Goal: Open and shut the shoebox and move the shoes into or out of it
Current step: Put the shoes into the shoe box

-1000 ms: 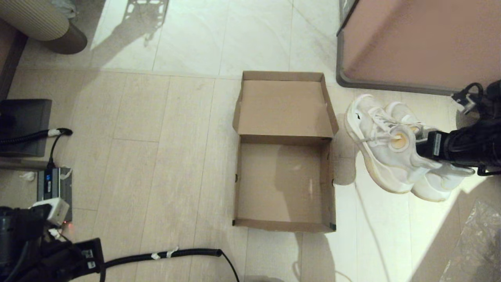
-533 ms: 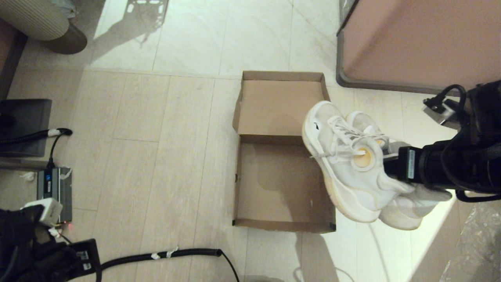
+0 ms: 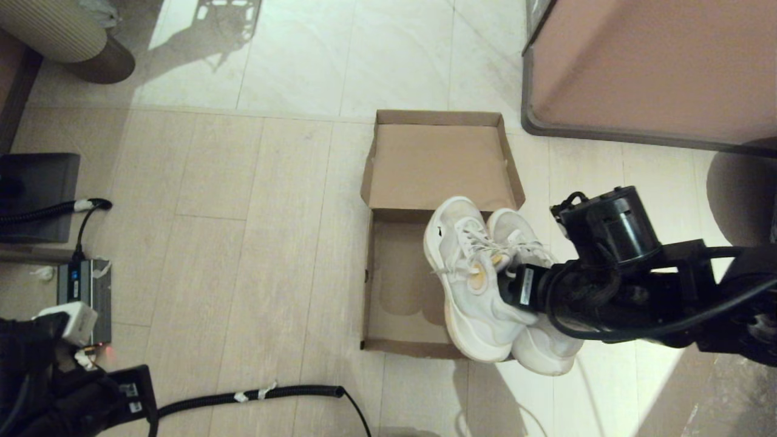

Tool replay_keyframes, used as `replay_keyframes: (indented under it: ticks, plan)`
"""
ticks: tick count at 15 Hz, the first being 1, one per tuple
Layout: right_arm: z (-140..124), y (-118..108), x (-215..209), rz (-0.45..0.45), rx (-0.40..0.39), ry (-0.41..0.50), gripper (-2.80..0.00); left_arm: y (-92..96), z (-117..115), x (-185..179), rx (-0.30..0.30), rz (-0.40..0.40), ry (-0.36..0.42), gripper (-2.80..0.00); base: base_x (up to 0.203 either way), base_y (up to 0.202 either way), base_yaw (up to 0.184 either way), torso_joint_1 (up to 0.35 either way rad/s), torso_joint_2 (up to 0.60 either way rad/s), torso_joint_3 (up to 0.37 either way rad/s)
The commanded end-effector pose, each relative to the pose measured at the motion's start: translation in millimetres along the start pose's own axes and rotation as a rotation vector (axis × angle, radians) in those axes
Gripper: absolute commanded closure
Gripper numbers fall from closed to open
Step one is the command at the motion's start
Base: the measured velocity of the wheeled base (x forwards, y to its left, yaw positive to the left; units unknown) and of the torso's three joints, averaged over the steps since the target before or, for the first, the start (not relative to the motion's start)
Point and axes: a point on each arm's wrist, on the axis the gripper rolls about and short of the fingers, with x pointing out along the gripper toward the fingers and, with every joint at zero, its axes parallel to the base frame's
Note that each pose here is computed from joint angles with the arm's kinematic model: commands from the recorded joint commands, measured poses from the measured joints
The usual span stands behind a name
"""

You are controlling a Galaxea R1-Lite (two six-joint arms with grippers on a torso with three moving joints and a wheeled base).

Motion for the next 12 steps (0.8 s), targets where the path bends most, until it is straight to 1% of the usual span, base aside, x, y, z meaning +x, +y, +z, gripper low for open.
replay_keyframes:
  ticks: [1, 5, 9, 10, 12]
  plan:
    - [-20, 10, 42, -0.026, -0.024, 0.033, 0.00, 0.3, 0, 2, -0.002, 0.008, 0.006, 0.00, 0.000, 0.000, 0.000, 0.000, 0.00, 0.000]
    - [-42, 23, 83, -0.048, -0.046, 0.028, 0.00, 0.9, -3, 3, -0.001, 0.012, 0.020, 0.00, 0.000, 0.000, 0.000, 0.000, 0.00, 0.000]
    - [-66, 24, 126, -0.052, -0.053, 0.003, 0.00, 1.0, -2, 3, -0.002, 0.011, 0.015, 0.00, 0.000, 0.000, 0.000, 0.000, 0.00, 0.000]
    - [-72, 24, 135, -0.059, -0.063, -0.013, 0.00, 1.1, -2, 2, -0.003, 0.011, 0.012, 0.00, 0.000, 0.000, 0.000, 0.000, 0.00, 0.000]
    - [-79, 25, 149, -0.045, -0.092, -0.066, 0.00, 1.4, -1, 1, -0.004, 0.011, 0.009, 0.00, 0.000, 0.000, 0.000, 0.000, 0.00, 0.000]
